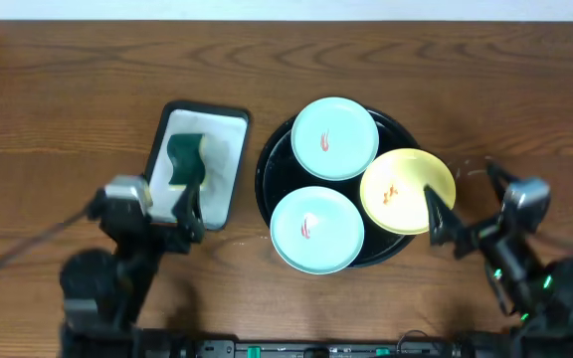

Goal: Clean dirty plates on tray and stack at the side

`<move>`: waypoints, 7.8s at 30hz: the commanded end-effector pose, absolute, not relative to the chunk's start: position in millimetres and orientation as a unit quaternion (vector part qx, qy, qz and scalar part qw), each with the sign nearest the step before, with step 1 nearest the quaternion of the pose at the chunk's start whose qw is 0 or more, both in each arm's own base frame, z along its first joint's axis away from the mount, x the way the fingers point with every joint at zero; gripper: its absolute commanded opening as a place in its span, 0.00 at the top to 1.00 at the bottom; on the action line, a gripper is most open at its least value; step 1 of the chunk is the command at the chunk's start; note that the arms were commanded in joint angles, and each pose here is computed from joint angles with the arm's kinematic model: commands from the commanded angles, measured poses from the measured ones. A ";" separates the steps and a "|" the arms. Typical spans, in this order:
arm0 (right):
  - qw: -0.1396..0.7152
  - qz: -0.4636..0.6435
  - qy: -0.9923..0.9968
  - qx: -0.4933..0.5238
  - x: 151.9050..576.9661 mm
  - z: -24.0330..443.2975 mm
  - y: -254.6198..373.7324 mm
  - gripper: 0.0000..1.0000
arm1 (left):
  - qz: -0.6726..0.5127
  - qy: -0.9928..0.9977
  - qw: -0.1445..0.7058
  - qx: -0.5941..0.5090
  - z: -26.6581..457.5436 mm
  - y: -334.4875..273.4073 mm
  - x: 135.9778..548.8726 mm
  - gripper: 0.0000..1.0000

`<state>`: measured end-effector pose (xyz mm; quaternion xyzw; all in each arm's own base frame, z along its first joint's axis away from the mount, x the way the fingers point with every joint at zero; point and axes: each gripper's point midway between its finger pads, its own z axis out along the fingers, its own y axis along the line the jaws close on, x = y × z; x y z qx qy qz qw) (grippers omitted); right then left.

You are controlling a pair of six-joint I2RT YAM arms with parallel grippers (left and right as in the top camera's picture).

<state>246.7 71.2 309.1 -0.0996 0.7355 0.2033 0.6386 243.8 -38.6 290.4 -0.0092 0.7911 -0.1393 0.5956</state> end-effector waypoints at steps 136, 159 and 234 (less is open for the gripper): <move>0.246 0.252 0.932 -0.079 317.9 220.8 143.6 0.09 | 0.003 0.994 0.101 -0.032 -13.7 -5.5 370.0 0.93; 0.246 0.252 0.933 -0.079 317.9 220.8 143.3 0.08 | 0.067 0.985 0.151 -0.046 35.7 18.5 379.6 0.35; 0.199 0.151 0.967 -0.045 433.0 48.2 131.2 0.52 | -0.239 0.932 0.267 0.057 124.5 -248.4 426.4 0.93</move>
